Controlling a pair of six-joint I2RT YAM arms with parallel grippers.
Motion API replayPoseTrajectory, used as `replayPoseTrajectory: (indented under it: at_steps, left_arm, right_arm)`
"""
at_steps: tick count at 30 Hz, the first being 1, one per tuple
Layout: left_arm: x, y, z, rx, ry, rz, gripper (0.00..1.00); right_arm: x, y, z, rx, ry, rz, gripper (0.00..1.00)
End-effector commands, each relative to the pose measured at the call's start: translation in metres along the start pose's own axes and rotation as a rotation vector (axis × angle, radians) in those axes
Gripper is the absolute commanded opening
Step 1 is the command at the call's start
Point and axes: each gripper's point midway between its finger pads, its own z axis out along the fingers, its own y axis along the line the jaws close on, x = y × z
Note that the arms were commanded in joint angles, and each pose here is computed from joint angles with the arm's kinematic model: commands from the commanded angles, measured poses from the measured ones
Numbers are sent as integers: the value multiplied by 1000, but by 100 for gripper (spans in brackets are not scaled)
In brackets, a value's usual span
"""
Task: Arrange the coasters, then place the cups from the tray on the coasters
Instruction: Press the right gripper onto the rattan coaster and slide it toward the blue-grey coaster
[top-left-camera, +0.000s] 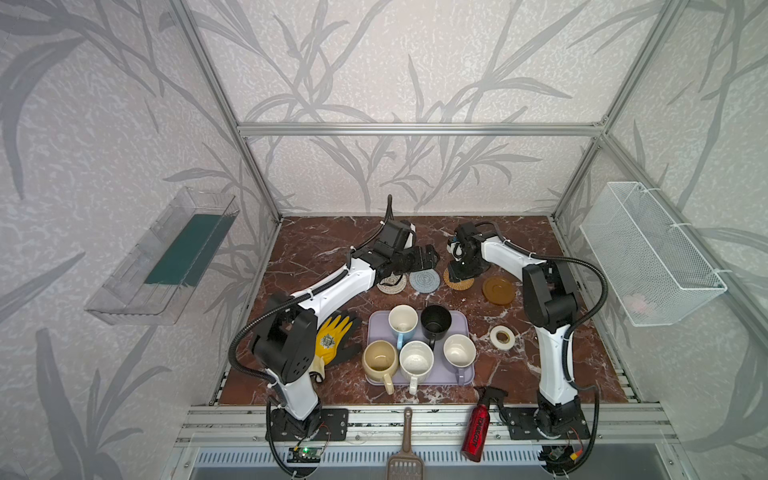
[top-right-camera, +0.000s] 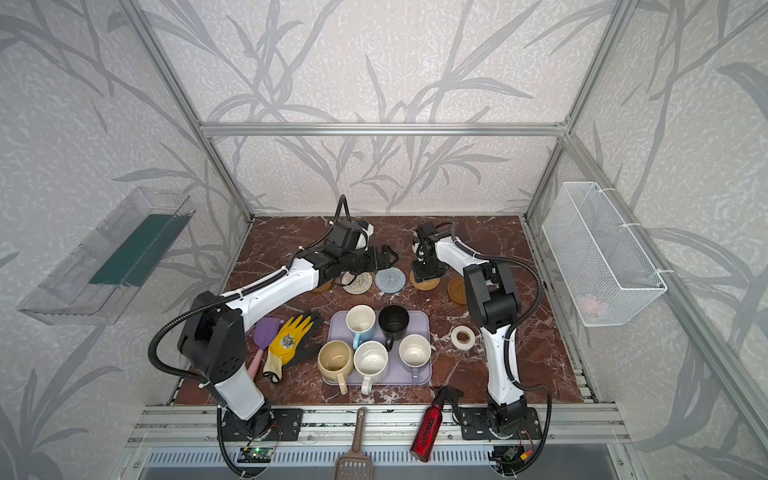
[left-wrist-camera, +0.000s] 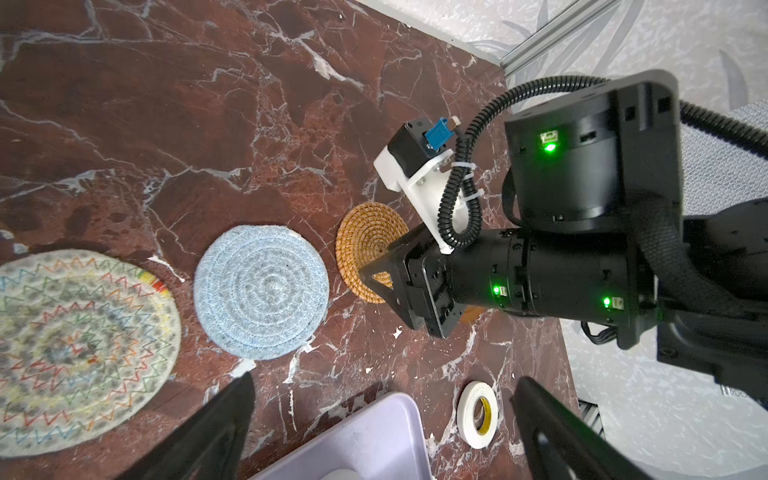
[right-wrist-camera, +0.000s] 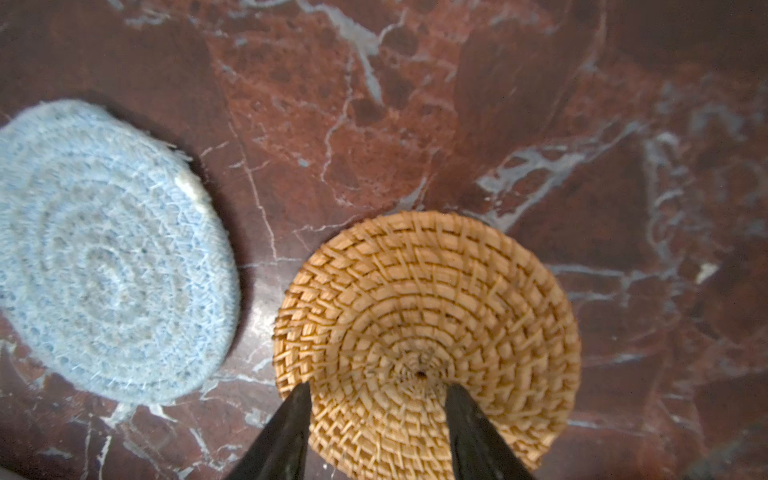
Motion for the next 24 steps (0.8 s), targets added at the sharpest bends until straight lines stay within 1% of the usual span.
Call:
replayPoseTrajectory:
  at_steps: [1, 5, 8, 13, 15, 19, 24]
  left_arm:
    - [1, -6, -13, 28, -1, -24, 99]
    - [2, -11, -12, 59, 5, -41, 99]
    - [0, -9, -13, 49, -18, -46, 100]
    - [0, -8, -15, 55, -30, -57, 99]
    - [0, -8, -16, 54, -32, -58, 99]
    - [-2, -10, -17, 54, -39, -58, 99]
    - [-4, -14, -18, 65, -38, -56, 99]
  right_arm:
    - [34, 9, 8, -32, 121, 11, 52]
    - [36, 14, 12, -56, 124, 17, 51]
    - [36, 16, 13, -53, 124, 7, 51]
    - [42, 2, 14, 33, 151, 20, 51]
    - [45, 1, 12, 39, 161, 22, 51]
    - [36, 11, 7, -13, 121, 17, 51]
    - [21, 13, -6, -10, 73, 20, 52]
